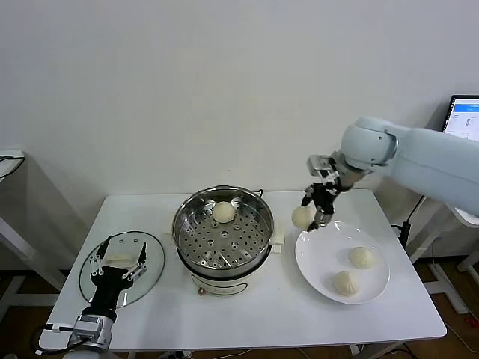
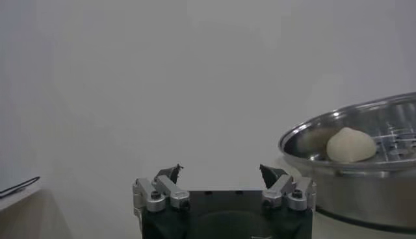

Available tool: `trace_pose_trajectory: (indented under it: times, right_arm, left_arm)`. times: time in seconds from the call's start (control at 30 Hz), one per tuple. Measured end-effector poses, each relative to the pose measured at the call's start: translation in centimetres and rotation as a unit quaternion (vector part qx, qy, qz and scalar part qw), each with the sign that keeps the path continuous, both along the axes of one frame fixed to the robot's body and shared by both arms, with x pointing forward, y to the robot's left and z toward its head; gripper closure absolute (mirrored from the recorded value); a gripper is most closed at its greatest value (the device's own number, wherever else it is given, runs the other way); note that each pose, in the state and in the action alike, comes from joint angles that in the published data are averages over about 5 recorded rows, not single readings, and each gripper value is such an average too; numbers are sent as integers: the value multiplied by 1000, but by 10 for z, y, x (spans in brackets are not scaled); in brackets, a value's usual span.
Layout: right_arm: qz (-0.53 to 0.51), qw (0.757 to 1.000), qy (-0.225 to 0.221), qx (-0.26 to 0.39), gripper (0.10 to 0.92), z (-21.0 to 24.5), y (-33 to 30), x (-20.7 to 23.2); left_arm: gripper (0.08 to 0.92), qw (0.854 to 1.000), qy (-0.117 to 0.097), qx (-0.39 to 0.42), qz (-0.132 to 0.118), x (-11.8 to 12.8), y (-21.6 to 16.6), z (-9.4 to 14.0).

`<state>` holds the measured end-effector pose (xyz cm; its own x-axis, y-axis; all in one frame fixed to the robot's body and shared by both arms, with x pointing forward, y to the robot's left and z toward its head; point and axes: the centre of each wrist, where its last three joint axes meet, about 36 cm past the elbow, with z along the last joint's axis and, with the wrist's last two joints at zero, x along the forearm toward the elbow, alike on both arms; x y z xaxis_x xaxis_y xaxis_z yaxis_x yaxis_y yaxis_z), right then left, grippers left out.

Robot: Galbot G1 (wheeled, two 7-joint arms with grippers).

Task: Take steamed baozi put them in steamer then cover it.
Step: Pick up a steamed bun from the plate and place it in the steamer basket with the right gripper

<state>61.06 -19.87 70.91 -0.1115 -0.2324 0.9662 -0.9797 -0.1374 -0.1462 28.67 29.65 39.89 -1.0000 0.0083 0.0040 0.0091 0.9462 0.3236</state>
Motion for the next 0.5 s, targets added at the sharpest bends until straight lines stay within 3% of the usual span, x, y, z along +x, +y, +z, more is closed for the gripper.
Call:
trace_pose_trajectory:
  times: [0.5]
  right_arm:
    - [69,997,15,-23,326,0,158,-1]
  left_arm:
    - [177,1000,0,-2,16,0,13,1]
